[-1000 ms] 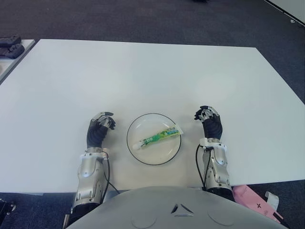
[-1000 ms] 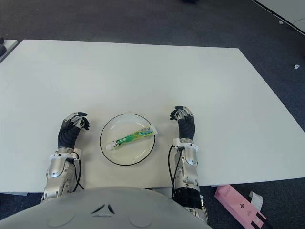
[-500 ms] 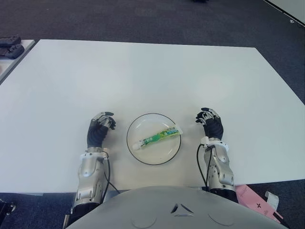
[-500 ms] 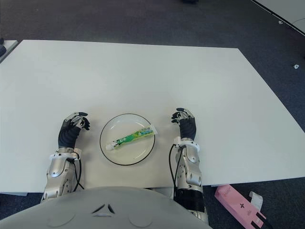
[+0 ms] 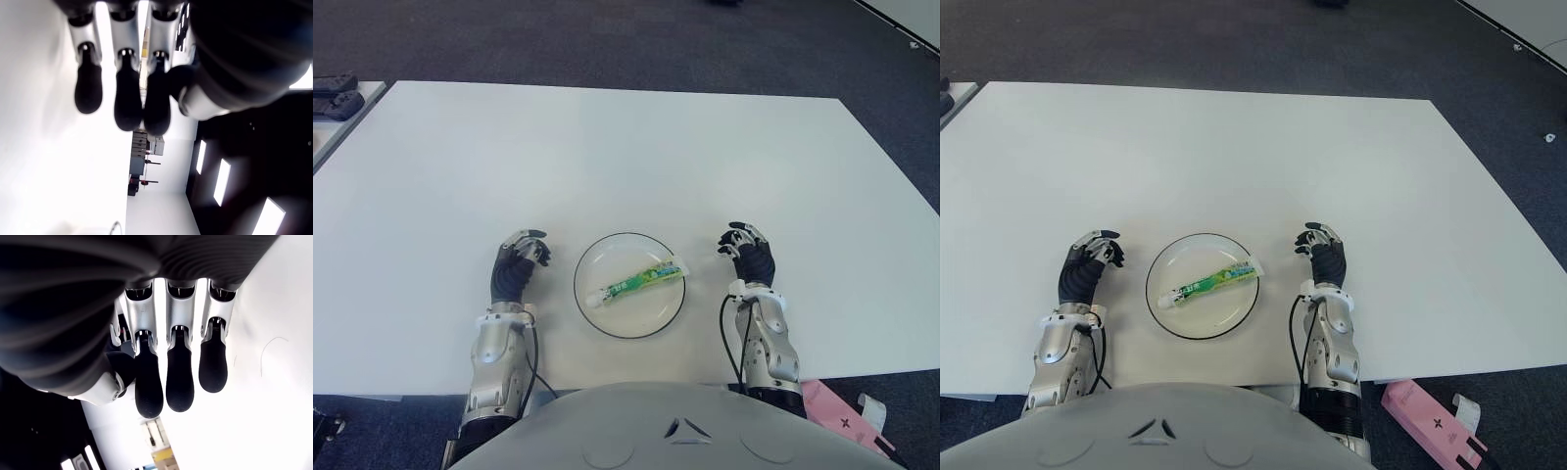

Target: Put the toothpaste on the table into the plate.

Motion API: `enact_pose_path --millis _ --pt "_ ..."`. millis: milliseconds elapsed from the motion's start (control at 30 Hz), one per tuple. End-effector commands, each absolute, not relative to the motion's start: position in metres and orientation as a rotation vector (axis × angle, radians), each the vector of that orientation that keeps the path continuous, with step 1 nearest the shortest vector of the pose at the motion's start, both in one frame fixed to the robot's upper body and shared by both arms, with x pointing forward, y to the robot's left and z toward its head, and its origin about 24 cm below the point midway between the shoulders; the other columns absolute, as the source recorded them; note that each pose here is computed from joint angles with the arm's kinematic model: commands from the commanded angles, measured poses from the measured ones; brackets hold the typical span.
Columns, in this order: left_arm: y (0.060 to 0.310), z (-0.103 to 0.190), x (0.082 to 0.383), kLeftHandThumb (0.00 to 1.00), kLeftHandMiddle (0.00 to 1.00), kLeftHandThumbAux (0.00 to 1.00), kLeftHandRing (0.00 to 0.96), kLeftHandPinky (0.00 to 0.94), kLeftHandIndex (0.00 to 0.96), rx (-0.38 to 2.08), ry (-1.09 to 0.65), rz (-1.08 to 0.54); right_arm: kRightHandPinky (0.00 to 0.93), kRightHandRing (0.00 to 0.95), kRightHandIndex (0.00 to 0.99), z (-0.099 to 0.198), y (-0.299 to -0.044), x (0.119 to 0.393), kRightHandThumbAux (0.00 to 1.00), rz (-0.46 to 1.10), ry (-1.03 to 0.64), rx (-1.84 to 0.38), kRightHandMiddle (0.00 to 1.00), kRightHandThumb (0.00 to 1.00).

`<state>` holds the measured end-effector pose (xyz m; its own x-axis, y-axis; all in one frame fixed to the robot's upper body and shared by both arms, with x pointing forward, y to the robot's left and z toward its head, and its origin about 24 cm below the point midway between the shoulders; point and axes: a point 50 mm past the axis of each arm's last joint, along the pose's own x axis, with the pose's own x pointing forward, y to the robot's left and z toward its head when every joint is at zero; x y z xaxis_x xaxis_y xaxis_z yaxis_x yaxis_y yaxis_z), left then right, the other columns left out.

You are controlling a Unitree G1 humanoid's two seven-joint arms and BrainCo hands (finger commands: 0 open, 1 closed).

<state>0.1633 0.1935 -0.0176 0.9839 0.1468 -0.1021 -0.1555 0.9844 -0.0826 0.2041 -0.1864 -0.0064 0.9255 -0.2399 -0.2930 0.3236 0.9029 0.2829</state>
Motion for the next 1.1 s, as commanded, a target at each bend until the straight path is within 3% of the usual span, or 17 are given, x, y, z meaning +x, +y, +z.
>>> enact_pose_path --millis 33,1100 --pt "0.1927 -0.0197 0.1648 0.707 0.638 0.717 0.627 0.617 0.439 -0.097 0.106 0.132 0.614 0.620 0.436 -0.0239 -0.1802 0.1930 0.719 -0.331 0.364 0.394 0.632 0.710" --pt "0.1924 -0.0190 0.1638 0.710 0.634 0.715 0.627 0.621 0.440 -0.090 0.121 0.142 0.634 0.636 0.436 -0.0235 -0.1796 0.1910 0.719 -0.354 0.340 0.374 0.647 0.710"
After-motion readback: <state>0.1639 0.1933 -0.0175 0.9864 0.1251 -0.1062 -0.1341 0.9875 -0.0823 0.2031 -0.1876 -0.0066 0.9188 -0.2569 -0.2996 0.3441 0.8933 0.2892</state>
